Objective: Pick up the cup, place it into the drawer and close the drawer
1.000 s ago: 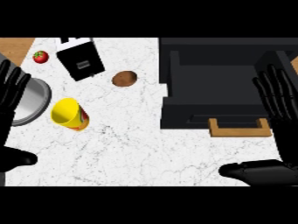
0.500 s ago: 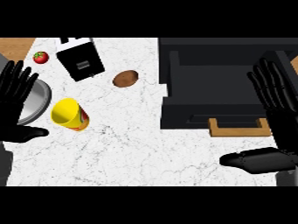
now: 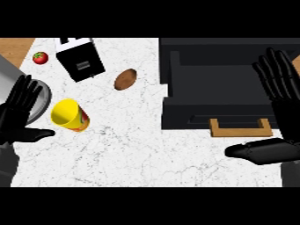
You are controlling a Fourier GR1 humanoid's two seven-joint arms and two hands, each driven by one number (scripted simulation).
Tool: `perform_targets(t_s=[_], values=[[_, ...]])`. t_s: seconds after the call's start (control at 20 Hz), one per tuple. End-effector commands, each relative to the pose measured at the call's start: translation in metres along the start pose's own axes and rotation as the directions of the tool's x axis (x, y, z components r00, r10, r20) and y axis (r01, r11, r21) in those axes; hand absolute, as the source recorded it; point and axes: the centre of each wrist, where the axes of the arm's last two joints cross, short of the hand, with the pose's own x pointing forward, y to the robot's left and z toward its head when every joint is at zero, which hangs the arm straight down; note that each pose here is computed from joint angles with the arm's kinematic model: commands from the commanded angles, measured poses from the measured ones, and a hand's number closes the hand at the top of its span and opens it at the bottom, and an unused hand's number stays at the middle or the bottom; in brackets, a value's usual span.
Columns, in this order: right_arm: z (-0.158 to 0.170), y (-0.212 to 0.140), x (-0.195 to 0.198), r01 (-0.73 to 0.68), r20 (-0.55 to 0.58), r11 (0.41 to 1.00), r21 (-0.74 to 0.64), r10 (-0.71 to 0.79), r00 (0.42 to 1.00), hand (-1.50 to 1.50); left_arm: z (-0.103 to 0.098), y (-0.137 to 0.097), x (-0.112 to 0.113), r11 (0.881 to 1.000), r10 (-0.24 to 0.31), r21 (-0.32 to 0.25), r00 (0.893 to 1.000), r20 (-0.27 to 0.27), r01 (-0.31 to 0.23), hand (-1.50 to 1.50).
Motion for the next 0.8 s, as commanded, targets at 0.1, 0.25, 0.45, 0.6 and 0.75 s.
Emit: perform_targets(t_s=[0.1, 0.25, 0.45, 0.6, 0.75], values=[[-0.01, -0.02, 0.016, -0.008, 0.01, 1.0, -0.003, 0.008, 1.0, -1.5, -0.009, 0.002, -0.039, 0.999, -0.015, 0.029, 0.998, -0.063, 0.017, -1.5], [-0.007, -0.012, -0.007, 0.014, 0.006, 1.0, -0.015, -0.013, 1.0, -1.5, 0.013, 0.009, -0.064, 0.999, -0.012, 0.041, 0.998, -0.067, 0.015, -1.5], [-0.018, 0.003, -0.001, -0.003, 0.008, 1.0, -0.002, 0.003, 1.0, -1.5, 0.021, 0.008, -0.085, 0.998, -0.042, 0.038, 0.995, -0.089, 0.046, -1.5], [-0.019, -0.001, 0.01, 0.005, 0.001, 1.0, -0.01, -0.005, 1.0, -1.5, 0.04, 0.026, -0.09, 0.997, -0.041, 0.069, 0.996, -0.079, 0.046, -1.5], [-0.019, -0.001, 0.016, -0.006, 0.01, 1.0, 0.004, 0.006, 1.0, -1.5, 0.033, 0.025, -0.09, 0.996, -0.052, 0.065, 0.997, -0.065, 0.057, -1.5]])
